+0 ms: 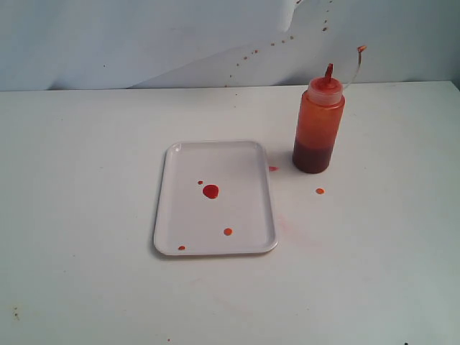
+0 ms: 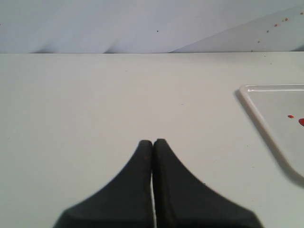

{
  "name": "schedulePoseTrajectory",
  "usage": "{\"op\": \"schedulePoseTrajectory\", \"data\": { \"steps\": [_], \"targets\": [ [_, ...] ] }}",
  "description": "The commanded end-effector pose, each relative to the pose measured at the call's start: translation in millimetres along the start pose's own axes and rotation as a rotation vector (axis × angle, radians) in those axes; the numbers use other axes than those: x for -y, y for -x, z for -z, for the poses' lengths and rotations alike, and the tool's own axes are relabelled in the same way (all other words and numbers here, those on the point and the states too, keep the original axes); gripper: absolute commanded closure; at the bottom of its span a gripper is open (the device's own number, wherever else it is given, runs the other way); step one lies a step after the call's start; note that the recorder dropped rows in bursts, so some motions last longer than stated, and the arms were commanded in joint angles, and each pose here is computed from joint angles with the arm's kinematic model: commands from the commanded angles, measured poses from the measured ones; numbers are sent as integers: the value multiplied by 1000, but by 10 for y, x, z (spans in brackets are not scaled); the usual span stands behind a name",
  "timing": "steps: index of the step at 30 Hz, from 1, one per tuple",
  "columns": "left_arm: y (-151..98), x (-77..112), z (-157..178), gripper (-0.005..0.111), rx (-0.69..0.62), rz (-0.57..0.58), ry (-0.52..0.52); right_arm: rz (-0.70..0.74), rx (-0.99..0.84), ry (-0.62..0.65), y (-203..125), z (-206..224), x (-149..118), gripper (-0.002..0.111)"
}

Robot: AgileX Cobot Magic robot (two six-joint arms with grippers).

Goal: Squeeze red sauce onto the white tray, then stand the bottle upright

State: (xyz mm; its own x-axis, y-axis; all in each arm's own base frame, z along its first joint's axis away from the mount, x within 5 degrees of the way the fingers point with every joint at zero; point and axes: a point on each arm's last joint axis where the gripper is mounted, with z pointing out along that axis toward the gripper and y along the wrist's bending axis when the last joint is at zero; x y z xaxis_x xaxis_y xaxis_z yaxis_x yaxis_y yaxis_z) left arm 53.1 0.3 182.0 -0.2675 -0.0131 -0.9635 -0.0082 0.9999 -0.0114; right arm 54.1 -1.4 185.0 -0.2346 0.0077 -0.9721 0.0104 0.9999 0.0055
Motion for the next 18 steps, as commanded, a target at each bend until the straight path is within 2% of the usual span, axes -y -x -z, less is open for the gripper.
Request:
{"op": "schedulePoseTrajectory", "data": {
  "steps": [1,16,18],
  "targets": [
    [0,-2,-3,107,11,12,3,-42,-5,-4,-15,-1,1,108],
    [0,-2,-3,107,11,12,3,-20,-12,-5,-22,-1,2,108],
    [0,-2,-3,107,11,12,3,-58,-14,7,-23,-1,-8,108]
  ]
}}
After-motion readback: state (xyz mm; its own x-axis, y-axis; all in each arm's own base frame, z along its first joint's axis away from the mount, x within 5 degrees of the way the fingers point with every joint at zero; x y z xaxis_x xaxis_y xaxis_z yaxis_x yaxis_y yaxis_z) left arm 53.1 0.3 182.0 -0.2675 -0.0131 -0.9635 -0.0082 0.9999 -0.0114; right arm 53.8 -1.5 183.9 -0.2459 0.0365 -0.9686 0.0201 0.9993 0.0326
